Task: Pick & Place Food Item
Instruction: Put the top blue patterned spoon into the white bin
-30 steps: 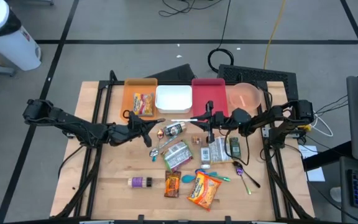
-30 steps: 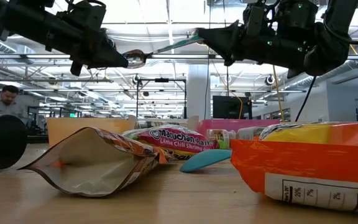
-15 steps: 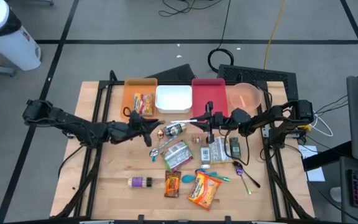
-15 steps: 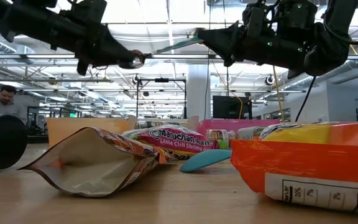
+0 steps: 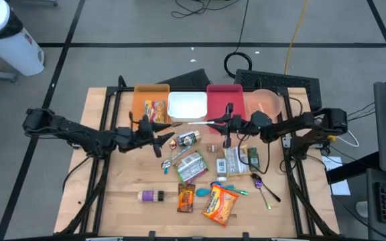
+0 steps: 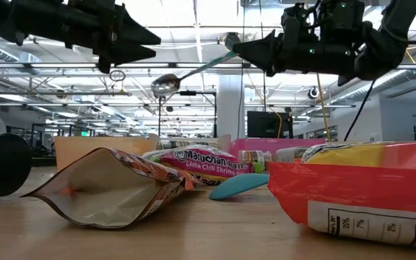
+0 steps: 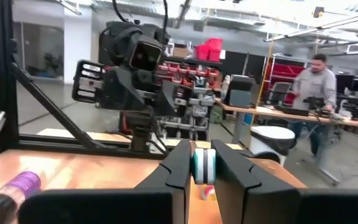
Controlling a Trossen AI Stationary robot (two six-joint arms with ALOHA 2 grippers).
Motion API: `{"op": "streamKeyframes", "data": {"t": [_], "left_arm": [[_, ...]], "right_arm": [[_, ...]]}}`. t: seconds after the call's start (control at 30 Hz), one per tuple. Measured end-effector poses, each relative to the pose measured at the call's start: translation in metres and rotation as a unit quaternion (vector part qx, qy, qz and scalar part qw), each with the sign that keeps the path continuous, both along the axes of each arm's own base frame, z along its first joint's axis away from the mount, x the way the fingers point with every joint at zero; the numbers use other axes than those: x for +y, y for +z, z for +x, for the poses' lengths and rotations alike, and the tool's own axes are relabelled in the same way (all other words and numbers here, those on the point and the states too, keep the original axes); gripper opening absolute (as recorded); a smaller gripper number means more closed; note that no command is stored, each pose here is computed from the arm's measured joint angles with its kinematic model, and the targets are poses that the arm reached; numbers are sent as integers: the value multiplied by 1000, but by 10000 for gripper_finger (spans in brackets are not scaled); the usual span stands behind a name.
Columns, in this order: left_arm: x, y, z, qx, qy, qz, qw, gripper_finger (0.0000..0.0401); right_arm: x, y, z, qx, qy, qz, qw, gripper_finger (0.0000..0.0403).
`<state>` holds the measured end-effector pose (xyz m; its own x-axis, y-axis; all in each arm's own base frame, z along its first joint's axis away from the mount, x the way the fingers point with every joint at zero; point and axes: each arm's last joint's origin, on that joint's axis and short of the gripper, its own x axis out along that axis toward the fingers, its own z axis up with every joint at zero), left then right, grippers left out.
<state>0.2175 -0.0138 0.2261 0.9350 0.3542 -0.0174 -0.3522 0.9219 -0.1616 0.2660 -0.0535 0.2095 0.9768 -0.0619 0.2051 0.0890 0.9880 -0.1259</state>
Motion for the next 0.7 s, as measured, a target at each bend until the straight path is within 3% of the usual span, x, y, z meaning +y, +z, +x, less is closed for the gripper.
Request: {"op": "streamKeyframes", "data": {"t": [0.3,0.7], "left_arm": [[-5,31,-26,-56,-18,45,997,195],[-15,44,-53,-58,-59,53,995,189]], "right_arm": [[-15,27,-11,31,-55,0,998,31],[-45,71,23,134,-90,-14,987,31]]}}
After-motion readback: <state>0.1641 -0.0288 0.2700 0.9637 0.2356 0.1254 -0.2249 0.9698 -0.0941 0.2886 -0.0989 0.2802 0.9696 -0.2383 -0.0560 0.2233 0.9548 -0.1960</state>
